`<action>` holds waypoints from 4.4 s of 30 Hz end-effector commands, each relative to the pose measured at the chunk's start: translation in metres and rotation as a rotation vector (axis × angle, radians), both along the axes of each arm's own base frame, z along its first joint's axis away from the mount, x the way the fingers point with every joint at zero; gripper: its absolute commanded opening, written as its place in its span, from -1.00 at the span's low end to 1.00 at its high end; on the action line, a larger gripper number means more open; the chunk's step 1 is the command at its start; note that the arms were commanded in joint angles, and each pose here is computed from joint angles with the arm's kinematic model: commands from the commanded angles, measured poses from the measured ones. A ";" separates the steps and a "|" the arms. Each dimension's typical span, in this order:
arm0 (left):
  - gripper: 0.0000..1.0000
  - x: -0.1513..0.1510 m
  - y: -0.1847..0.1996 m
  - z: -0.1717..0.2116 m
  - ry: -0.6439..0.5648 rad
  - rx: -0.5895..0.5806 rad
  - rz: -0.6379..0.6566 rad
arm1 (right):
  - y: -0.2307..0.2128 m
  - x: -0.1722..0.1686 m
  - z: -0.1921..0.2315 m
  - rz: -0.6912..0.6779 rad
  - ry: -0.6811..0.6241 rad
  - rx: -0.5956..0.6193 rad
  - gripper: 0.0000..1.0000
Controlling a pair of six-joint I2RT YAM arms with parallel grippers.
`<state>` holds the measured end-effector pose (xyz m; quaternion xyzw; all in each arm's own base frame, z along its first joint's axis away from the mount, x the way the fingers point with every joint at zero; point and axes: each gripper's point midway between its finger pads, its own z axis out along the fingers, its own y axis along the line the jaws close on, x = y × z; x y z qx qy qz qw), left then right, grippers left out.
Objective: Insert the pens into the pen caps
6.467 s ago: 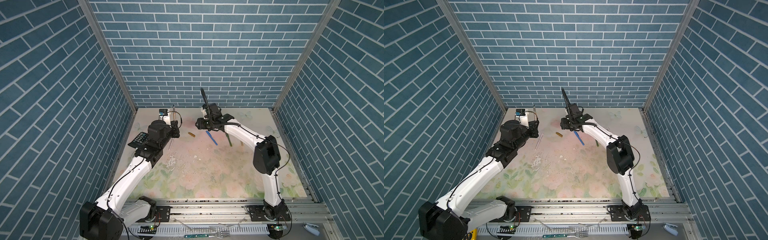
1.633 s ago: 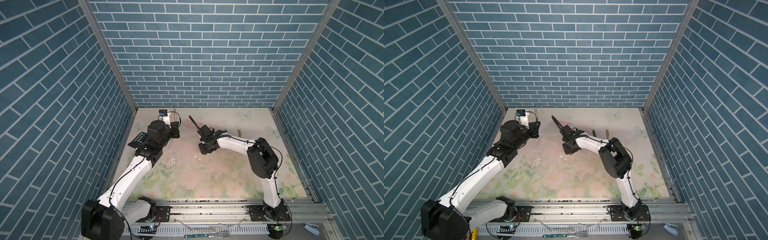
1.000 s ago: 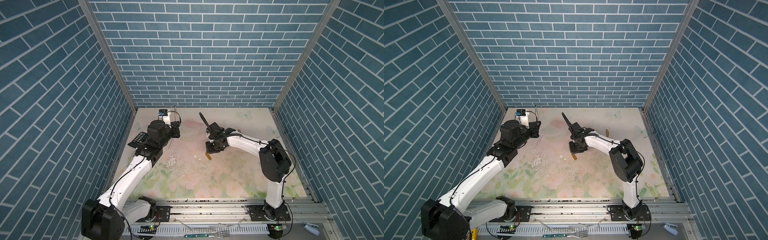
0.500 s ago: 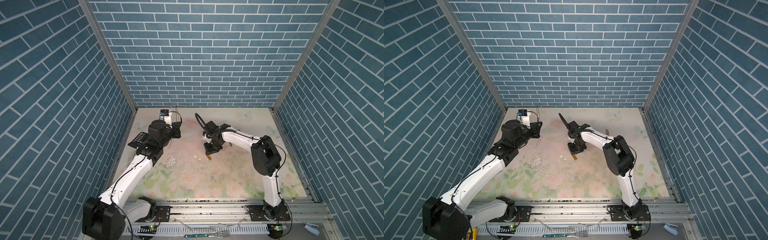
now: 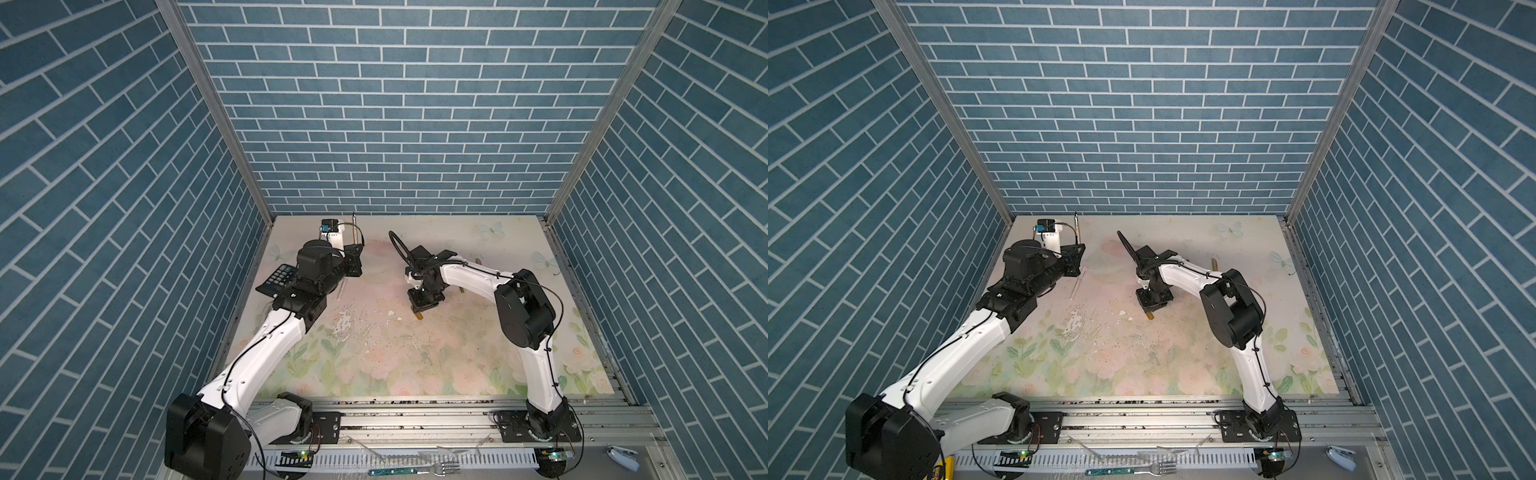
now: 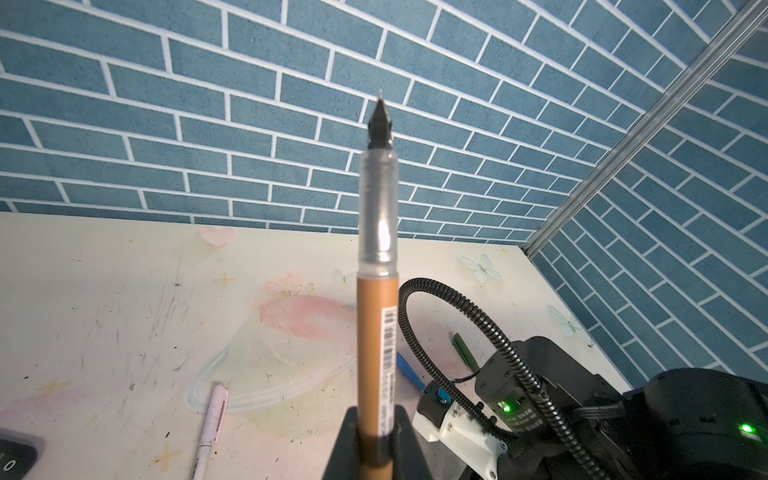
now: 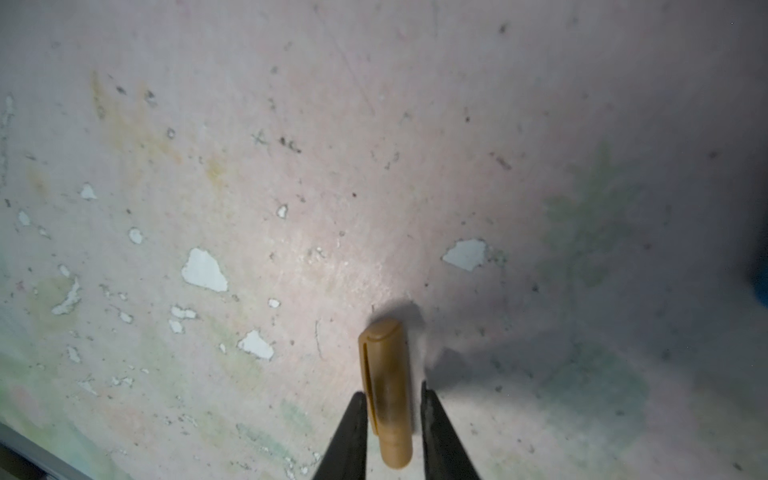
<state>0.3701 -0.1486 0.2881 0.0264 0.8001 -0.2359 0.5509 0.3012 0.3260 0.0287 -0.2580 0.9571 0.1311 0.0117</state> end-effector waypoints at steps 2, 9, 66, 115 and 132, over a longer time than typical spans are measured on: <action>-1.00 0.003 -0.002 0.002 -0.006 -0.008 -0.009 | 0.005 0.005 -0.004 0.015 -0.015 0.004 -0.50; -1.00 0.002 -0.001 0.003 -0.009 -0.007 -0.007 | 0.000 0.008 -0.011 0.001 -0.034 -0.041 -0.57; -1.00 -0.073 -0.135 0.011 -0.119 -0.105 -0.659 | -0.004 0.035 0.408 -0.297 -1.045 0.957 -0.74; -1.00 -0.073 -0.128 0.016 -0.150 -0.081 -0.608 | 0.022 0.019 0.359 -0.278 -0.752 1.019 -0.80; -1.00 -0.067 -0.114 0.024 -0.213 -0.120 -0.506 | 0.040 0.001 0.322 -0.220 -0.618 1.047 -0.68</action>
